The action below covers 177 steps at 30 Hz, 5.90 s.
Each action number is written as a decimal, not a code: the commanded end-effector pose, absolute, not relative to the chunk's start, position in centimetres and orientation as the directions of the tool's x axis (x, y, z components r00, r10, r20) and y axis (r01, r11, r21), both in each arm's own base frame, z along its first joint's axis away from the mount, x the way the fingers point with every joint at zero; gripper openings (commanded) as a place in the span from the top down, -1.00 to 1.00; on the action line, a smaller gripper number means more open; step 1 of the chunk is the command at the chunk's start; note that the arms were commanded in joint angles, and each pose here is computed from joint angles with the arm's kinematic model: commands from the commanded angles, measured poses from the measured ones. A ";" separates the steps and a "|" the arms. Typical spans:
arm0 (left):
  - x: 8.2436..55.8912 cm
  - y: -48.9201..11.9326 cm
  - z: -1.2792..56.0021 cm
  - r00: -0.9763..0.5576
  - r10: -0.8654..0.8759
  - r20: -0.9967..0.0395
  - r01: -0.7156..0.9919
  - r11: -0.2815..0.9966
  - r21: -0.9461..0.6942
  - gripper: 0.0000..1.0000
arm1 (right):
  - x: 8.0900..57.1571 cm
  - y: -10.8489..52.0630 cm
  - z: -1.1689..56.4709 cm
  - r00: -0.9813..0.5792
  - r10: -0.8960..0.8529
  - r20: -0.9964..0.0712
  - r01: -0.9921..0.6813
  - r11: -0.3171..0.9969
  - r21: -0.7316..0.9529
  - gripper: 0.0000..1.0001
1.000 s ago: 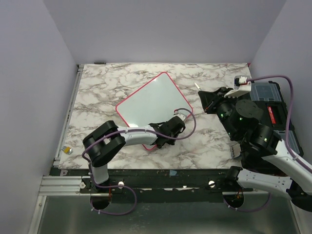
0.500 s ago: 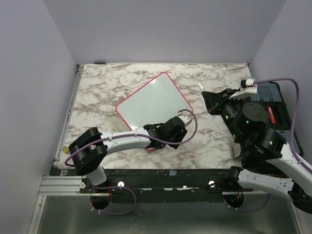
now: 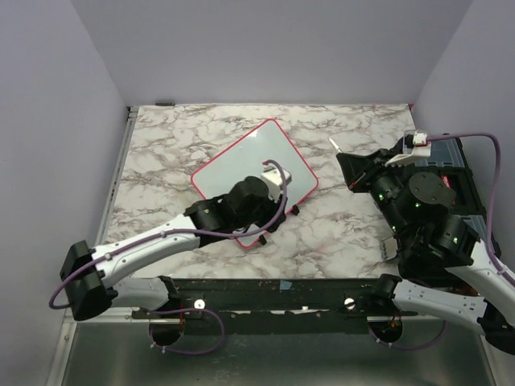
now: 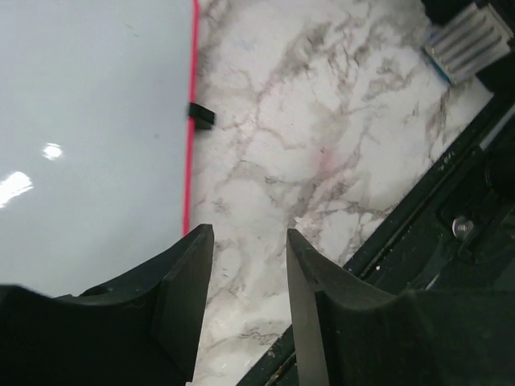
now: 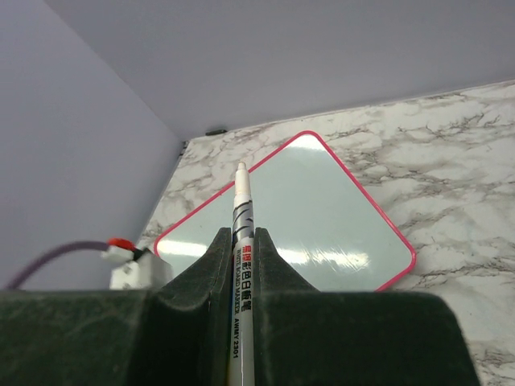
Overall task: Write a sentence on the whiteboard
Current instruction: Hold the whiteboard on the whiteboard stand, then write a sentence on the whiteboard.
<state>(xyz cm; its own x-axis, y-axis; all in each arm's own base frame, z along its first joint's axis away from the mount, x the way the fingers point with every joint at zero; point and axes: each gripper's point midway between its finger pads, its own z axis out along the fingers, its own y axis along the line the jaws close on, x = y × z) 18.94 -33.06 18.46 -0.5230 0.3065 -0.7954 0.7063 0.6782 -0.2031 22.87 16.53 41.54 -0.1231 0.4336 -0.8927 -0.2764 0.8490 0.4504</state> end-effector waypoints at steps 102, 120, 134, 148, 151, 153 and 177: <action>39.8 -17.7 19.0 -0.815 -0.122 -0.567 0.456 0.468 -0.757 1.00 | 21.0 32.2 29.6 -0.551 -0.022 -0.834 -0.624 0.674 0.395 0.99; 39.2 -18.0 20.9 -0.766 -0.120 -0.632 0.507 0.491 -0.708 1.00 | 24.9 38.4 26.6 -0.590 -0.095 -0.802 -0.583 0.737 0.343 0.99; 39.4 -17.8 21.0 -0.750 -0.119 -0.650 0.515 0.511 -0.688 1.00 | 26.2 43.1 23.7 -0.603 -0.161 -0.781 -0.528 0.815 0.239 0.99; 39.2 -18.0 21.2 -0.744 -0.118 -0.657 0.531 0.493 -0.689 1.00 | 27.7 44.5 22.9 -0.592 -0.147 -0.793 -0.479 0.855 0.199 0.99; 39.1 -18.0 21.3 -0.742 -0.118 -0.660 0.534 0.493 -0.688 1.00 | 27.9 44.7 23.1 -0.587 -0.139 -0.798 -0.474 0.858 0.199 0.99; 39.2 -18.0 21.2 -0.743 -0.119 -0.659 0.532 0.493 -0.688 1.00 | 28.0 44.9 23.1 -0.585 -0.141 -0.798 -0.479 0.855 0.200 0.99; 39.1 -18.1 21.1 -0.744 -0.115 -0.658 0.532 0.492 -0.689 1.00 | 28.0 44.8 20.4 -0.604 -0.184 -0.775 -0.474 0.865 0.164 0.99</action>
<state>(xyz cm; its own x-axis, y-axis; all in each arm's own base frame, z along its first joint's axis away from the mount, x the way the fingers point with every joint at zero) 38.90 -18.12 19.65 -0.8042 -0.1275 -0.5805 0.4592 0.4867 -0.7431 28.29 45.20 22.32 -0.5895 -0.1521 -0.7933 -0.4865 0.8509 0.1984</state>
